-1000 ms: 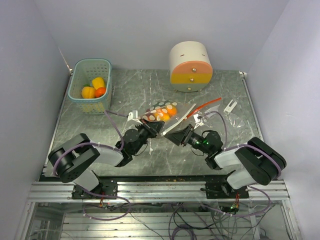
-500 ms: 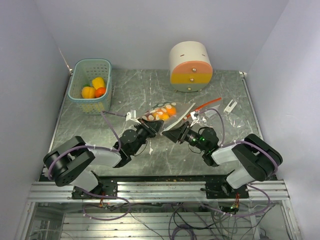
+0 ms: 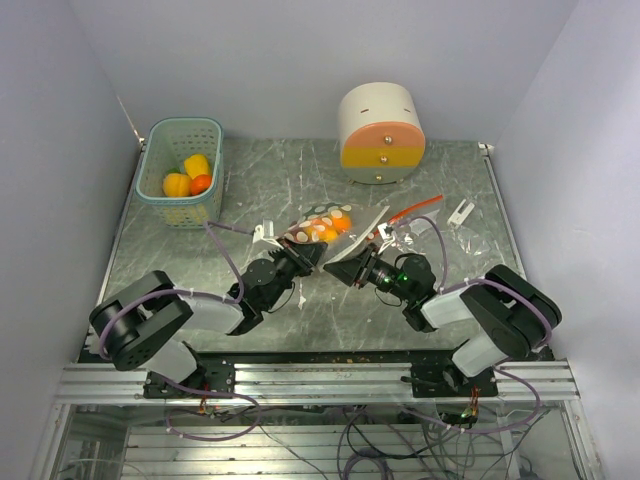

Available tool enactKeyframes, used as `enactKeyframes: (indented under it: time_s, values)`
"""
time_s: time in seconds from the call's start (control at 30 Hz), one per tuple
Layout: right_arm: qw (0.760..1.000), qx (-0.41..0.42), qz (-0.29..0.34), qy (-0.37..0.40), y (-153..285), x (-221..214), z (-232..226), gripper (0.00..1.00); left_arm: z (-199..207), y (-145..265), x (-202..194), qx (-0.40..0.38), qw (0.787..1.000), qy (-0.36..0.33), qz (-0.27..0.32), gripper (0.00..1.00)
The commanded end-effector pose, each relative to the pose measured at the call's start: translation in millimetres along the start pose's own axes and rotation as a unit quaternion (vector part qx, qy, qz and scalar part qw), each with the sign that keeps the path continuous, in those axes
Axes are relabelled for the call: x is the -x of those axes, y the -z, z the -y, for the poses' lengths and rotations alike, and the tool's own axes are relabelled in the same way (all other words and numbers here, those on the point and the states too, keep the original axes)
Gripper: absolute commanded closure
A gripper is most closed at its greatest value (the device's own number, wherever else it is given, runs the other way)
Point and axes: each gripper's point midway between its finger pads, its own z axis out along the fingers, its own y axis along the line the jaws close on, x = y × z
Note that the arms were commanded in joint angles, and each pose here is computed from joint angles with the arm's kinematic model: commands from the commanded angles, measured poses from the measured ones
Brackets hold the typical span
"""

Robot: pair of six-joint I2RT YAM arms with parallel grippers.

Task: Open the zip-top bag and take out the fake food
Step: Pick up the zipper food storage bag at the center of the board.

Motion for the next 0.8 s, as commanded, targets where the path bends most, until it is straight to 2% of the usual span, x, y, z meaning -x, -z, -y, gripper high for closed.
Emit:
enactKeyframes:
  time_s: [0.0, 0.03, 0.17, 0.27, 0.63, 0.77]
  values:
    - [0.998, 0.034, 0.006, 0.042, -5, 9, -17, 0.67, 13, -4, 1, -0.023, 1.0, 0.01, 0.006, 0.93]
    - [0.998, 0.039, 0.001, 0.046, -6, 9, -18, 0.66, 14, -5, 0, -0.025, 1.0, 0.011, 0.003, 0.93]
    - [0.996, 0.059, -0.004, 0.06, -6, 8, -26, 0.51, 16, -5, -1, -0.029, 0.999, 0.014, 0.0, 0.93]
    - [0.996, 0.067, -0.004, 0.064, -5, 9, -29, 0.48, 18, -4, 0, -0.032, 0.999, 0.018, 0.001, 0.93]
    - [0.997, 0.05, 0.008, 0.064, -3, 12, -24, 0.87, 19, -4, -3, -0.041, 0.999, 0.022, -0.005, 0.93]
    - [0.997, 0.041, 0.009, 0.065, -3, 13, -21, 0.87, 25, -4, -6, -0.057, 0.998, 0.022, -0.012, 0.93]
